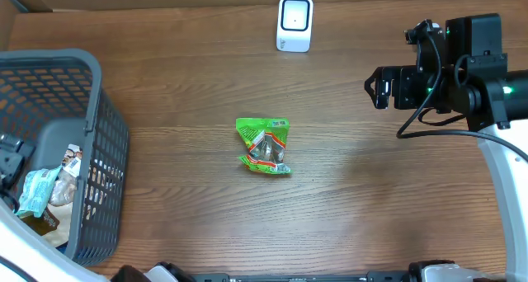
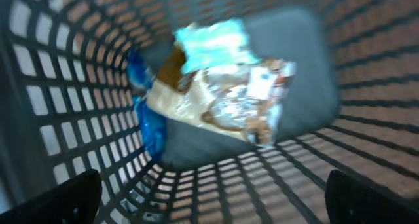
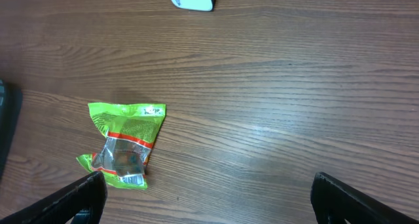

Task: Scan the item barcode
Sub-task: 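Reach the left gripper into the basket and grasp the mushroom bag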

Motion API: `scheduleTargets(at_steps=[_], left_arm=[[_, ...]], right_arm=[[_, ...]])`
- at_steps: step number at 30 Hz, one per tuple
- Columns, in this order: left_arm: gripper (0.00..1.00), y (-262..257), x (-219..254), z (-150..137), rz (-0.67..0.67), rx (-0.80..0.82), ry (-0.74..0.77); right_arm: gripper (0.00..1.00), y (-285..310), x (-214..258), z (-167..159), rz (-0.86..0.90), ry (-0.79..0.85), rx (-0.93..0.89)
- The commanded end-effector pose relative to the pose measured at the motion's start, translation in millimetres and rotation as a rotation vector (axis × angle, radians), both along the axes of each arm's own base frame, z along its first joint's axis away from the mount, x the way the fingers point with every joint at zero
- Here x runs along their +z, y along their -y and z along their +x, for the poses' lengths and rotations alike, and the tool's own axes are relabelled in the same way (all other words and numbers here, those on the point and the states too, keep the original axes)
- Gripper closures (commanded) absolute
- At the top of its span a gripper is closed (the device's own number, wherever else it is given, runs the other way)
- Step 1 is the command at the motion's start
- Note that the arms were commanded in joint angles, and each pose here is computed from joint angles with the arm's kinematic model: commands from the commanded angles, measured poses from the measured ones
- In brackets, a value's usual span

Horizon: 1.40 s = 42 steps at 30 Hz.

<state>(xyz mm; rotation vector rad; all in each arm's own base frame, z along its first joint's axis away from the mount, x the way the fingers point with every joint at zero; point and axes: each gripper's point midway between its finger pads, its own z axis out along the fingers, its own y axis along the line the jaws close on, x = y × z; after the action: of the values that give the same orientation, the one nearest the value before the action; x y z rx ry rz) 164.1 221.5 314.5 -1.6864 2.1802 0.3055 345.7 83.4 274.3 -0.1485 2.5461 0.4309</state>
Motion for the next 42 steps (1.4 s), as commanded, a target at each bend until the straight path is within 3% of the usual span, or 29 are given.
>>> scheduleTargets(at_steps=[1, 7, 18, 34, 36, 37, 40, 42], left_arm=[[0.0, -12.2, -45.9, -3.6, -0.098, 0.048, -0.065], [0.0, -15.7, -120.1, 9.2, -0.197, 0.013, -0.101], [0.0, -17.8, -228.7, 28.1, -0.215, -0.091, -0.054], [0.01, -27.9, -309.9, 30.7, -0.29, -0.079, -0.14], [0.1, -25.4, -314.9, 29.3, -0.308, -0.079, -0.15], [0.2, -23.7, -316.4, 28.8, -0.318, -0.08, -0.153], [0.66, -18.1, -317.1, 29.7, -0.345, -0.085, -0.143], [0.82, -15.9, -316.7, 28.6, -0.356, -0.085, -0.147]], right_arm=[[0.0, -3.1, 12.2, 4.9, 0.01, 0.037, 0.006], [0.0, -3.1, 11.6, 4.1, 0.01, 0.033, 0.006], [0.0, -2.9, 10.2, 2.1, 0.009, 0.023, 0.006], [0.0, -2.6, 9.2, 0.7, 0.008, 0.016, 0.006], [0.0, -2.6, 9.1, 0.6, 0.008, 0.015, 0.006], [0.0, -2.7, 9.1, 0.6, 0.008, 0.015, 0.006], [0.0, -2.6, 8.7, 0.0, 0.007, 0.012, 0.006], [0.0, -2.6, 8.6, -0.1, 0.007, 0.012, 0.006]])
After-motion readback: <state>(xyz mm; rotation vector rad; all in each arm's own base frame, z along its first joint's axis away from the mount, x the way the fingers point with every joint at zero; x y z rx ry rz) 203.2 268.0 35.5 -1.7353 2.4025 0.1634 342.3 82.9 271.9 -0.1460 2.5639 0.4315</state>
